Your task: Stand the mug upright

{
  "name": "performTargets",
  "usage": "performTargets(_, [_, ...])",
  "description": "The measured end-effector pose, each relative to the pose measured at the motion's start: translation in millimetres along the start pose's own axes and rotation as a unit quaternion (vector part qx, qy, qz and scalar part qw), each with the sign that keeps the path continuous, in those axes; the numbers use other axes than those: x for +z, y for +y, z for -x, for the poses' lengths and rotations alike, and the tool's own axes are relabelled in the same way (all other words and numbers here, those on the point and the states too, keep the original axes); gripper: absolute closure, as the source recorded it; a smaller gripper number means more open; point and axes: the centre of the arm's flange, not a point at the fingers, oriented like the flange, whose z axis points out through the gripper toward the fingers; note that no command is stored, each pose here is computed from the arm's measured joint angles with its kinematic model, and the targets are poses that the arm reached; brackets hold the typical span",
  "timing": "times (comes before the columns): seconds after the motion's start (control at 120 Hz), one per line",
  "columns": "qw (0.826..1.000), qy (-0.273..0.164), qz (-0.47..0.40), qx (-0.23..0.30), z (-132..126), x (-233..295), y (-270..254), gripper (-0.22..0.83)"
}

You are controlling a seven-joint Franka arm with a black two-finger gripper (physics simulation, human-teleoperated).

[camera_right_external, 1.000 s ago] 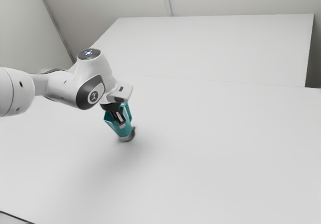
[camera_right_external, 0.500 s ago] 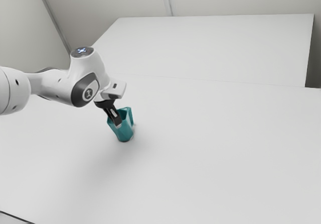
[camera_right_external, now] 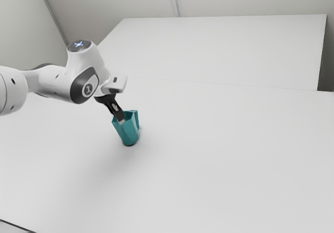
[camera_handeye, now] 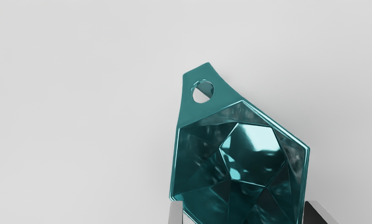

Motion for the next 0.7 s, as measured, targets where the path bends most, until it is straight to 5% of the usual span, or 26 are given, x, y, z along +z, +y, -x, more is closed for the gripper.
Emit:
performTargets(0.4, [0.998,0.049,-0.033,-0.004,-35,-72,-26,0.15])
performTargets(0.583, [0.997,0.069,-0.025,-0.009,-96,-135,-35,0.06])
performTargets(0.7, [0.999,0.046,0.001,-0.01,-133,-154,-15,0.04])
